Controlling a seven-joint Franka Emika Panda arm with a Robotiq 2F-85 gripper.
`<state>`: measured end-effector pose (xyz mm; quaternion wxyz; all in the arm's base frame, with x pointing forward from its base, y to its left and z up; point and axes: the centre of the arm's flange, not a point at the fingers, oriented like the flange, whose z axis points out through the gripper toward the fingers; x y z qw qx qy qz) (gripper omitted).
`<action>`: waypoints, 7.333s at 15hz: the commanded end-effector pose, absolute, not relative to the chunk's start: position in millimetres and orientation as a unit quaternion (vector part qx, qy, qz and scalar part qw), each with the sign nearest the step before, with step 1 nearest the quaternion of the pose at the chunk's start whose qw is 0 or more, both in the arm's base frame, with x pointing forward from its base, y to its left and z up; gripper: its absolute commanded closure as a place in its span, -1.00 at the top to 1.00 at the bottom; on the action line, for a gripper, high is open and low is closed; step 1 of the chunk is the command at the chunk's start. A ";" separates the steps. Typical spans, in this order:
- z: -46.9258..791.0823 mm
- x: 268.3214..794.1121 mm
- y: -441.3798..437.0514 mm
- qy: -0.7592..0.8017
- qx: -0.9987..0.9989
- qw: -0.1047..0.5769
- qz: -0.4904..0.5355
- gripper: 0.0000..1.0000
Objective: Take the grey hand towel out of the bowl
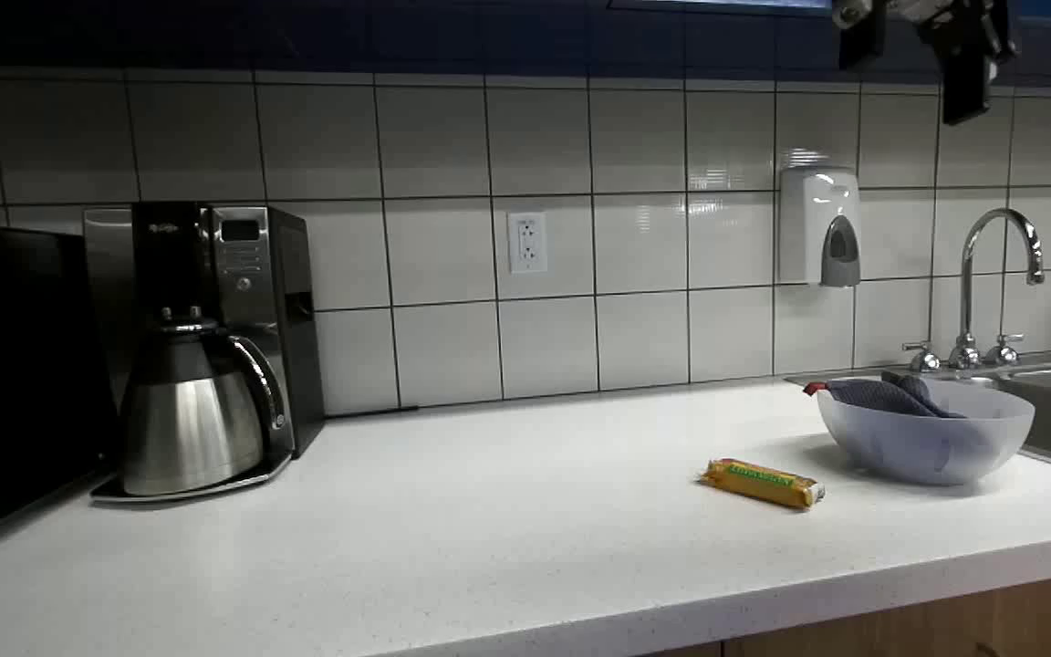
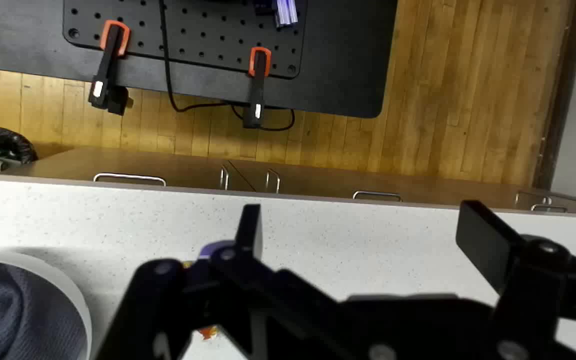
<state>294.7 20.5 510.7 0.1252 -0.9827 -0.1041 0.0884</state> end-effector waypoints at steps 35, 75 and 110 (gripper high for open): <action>454.2 356.5 -157.9 0.014 -0.998 -0.043 -0.045 1.00; 269.4 469.3 -169.7 0.018 -1.000 -0.012 -0.007 1.00; 429.1 405.5 -88.1 -0.087 -0.984 -0.051 -0.148 -0.97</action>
